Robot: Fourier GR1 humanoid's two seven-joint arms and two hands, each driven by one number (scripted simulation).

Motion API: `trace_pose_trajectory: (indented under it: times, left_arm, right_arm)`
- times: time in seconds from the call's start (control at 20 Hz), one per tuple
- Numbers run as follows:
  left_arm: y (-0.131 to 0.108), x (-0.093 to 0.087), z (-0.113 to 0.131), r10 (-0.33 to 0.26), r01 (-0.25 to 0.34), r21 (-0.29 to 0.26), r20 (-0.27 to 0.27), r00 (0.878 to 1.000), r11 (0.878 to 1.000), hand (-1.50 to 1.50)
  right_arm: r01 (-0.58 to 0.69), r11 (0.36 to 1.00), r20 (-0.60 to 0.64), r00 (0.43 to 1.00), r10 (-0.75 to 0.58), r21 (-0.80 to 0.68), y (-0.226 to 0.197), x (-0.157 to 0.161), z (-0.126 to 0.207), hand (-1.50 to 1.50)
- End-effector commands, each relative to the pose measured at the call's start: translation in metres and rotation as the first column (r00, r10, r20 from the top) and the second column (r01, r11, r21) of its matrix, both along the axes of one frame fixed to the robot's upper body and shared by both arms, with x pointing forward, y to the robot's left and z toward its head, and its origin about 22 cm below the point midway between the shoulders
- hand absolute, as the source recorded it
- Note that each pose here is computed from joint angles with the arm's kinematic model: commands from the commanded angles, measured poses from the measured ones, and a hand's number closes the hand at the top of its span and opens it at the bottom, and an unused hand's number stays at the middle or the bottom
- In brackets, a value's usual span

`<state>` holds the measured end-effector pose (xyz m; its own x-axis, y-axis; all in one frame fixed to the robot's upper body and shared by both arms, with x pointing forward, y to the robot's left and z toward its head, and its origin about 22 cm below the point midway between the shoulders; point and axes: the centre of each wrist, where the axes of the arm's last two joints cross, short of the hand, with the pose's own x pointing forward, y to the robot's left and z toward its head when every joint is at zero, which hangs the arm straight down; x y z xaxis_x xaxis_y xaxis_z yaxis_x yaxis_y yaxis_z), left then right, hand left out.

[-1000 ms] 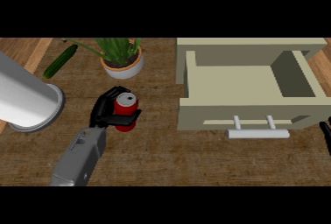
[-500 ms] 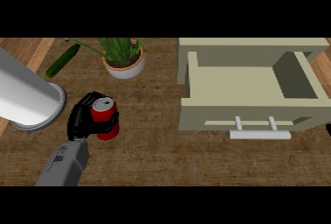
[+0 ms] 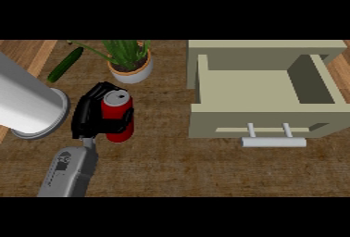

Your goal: Pick up the can, place it into the drawer and close the drawer

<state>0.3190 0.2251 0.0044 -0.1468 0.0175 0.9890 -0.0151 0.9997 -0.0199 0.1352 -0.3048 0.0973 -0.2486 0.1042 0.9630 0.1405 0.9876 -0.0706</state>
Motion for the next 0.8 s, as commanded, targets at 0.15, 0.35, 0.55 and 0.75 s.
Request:
trace_pose_trajectory:
  times: [0.15,0.35,0.55,0.75]
  left_arm:
    - [-0.052,0.014,0.071,-0.049,0.046,0.037,0.064,0.997,0.998,1.5]
    - [-0.078,0.017,0.102,-0.114,0.112,0.033,0.046,0.992,0.993,1.5]
    - [-0.112,0.038,0.143,-0.115,0.113,0.06,0.043,0.992,0.992,1.5]
    - [-0.133,0.051,0.173,-0.123,0.116,0.091,0.082,0.989,0.989,1.5]
  right_arm:
    - [0.005,1.0,0.002,1.0,-0.005,0.014,-0.003,0.003,0.007,-1.5]
    - [0.003,1.0,0.016,1.0,-0.003,0.011,0.001,-0.004,0.016,-1.5]
    - [0.011,1.0,0.007,1.0,-0.011,-0.013,0.001,0.006,0.001,-1.5]
    - [0.02,1.0,0.001,1.0,-0.02,0.0,0.001,0.006,0.005,-1.5]
